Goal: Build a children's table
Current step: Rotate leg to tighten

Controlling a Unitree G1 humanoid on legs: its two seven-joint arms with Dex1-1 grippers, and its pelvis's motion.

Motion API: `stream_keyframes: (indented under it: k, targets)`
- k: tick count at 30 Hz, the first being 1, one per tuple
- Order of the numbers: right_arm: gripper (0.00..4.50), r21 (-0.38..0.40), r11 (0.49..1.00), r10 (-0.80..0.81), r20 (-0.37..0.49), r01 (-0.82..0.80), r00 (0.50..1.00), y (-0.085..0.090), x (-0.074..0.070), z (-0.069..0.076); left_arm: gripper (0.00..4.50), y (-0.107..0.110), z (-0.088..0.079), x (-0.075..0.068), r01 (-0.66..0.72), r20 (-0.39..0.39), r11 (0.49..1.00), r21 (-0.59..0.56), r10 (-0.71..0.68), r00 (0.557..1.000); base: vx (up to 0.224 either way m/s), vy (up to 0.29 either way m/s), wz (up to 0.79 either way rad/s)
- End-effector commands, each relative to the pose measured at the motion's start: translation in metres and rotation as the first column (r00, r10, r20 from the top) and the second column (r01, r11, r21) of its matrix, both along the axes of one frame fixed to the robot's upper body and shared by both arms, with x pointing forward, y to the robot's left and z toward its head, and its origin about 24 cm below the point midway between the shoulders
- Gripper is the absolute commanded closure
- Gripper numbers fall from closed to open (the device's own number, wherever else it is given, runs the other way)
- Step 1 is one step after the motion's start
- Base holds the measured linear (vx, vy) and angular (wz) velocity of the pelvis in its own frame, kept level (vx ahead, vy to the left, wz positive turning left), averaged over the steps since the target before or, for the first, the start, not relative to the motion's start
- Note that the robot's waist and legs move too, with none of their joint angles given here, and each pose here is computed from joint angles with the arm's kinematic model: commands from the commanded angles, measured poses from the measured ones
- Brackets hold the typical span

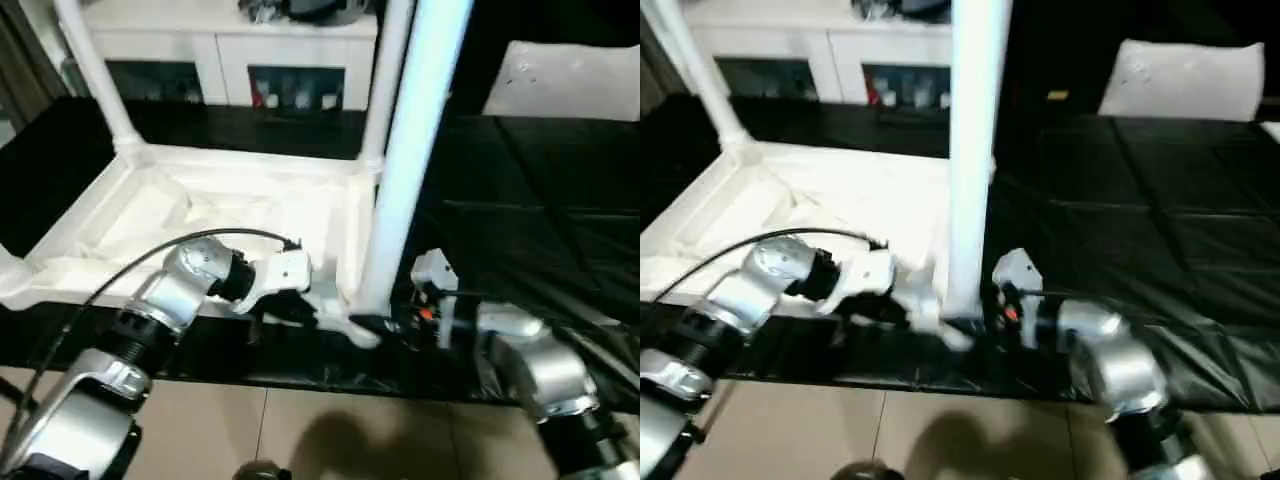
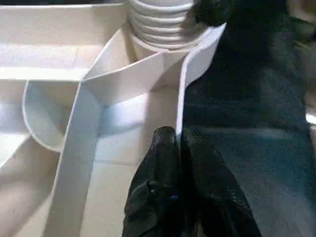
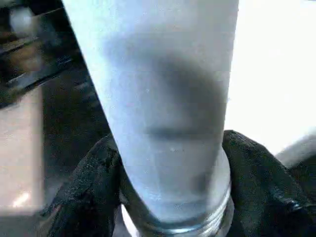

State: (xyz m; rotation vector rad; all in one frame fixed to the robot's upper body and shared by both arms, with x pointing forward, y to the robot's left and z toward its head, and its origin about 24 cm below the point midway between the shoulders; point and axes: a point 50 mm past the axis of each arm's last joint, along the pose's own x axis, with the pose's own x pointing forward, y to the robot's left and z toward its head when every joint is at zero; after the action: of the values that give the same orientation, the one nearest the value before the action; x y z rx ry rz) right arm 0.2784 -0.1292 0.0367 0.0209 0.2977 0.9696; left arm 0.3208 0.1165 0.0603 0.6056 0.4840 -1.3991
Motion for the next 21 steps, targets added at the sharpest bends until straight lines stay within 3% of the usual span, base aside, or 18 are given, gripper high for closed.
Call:
stream_keyframes:
  k: [1,2,5,8,13,14,21]
  targets:
    - [1.83,0.036,0.998,0.051,-0.057,-0.049,0.997,0.032,-0.009,-0.011,4.50,-0.027,0.013,0.007,-0.065,0.085,0.991,-0.120,0.076,0.994,0.000,0.000,0.00]
    - [1.83,0.057,0.996,-0.059,-0.092,0.064,0.994,0.039,-0.003,-0.013,4.50,-0.034,0.013,0.012,-0.177,0.082,0.972,-0.158,0.191,0.978,0.000,0.000,0.00]
    - [1.84,0.074,0.978,-0.186,-0.141,0.197,0.972,0.045,0.004,-0.015,4.50,-0.043,0.015,0.016,-0.300,0.065,0.932,-0.202,0.318,0.946,0.000,0.000,0.00]
    - [1.84,0.031,0.937,-0.339,-0.154,0.347,0.928,0.049,0.017,-0.018,4.50,-0.052,0.022,0.025,-0.428,0.091,0.873,-0.232,0.458,0.884,0.000,0.000,0.00]
    - [1.85,0.026,0.909,-0.410,-0.130,0.417,0.903,0.052,0.026,-0.014,4.50,-0.057,0.026,0.025,-0.415,0.125,0.880,-0.230,0.450,0.884,0.000,0.000,0.00]
    - [1.29,0.032,0.910,-0.406,-0.127,0.413,0.905,0.052,0.026,-0.014,4.50,-0.056,0.026,0.025,-0.406,0.132,0.886,-0.224,0.440,0.888,0.000,0.000,0.00]
    - [0.66,0.068,0.916,-0.390,-0.069,0.395,0.918,0.040,0.025,-0.006,4.50,-0.044,0.019,0.021,-0.350,0.160,0.920,-0.175,0.377,0.912,0.000,0.000,0.00]
